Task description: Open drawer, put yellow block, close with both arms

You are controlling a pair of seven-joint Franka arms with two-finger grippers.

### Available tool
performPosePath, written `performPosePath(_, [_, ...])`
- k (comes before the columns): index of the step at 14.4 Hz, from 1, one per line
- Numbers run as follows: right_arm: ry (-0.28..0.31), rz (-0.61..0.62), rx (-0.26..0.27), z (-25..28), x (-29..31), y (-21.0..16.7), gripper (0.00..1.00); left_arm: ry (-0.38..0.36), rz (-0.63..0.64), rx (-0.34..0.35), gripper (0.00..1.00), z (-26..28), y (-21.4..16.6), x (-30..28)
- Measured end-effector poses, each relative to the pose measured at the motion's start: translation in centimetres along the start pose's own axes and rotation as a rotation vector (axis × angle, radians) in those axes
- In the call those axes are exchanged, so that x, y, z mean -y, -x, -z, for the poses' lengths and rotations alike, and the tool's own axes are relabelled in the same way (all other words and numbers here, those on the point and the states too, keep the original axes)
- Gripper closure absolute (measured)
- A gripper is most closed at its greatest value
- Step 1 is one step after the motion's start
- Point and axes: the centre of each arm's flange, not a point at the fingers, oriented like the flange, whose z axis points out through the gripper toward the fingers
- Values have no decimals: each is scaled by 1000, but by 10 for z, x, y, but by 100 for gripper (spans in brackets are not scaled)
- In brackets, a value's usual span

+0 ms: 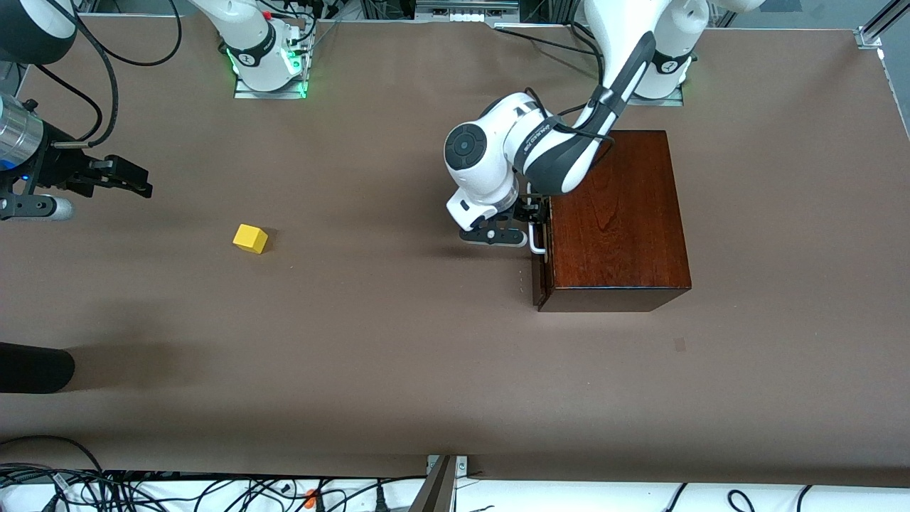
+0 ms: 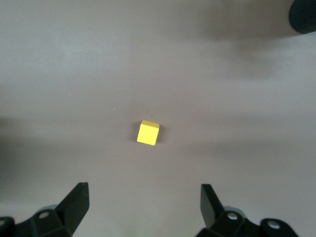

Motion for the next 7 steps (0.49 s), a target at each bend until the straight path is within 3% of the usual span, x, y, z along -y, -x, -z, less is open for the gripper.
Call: performPosePath(7, [0,0,0,0,0,0,0,-32,41,-32,0,-6,4,-9])
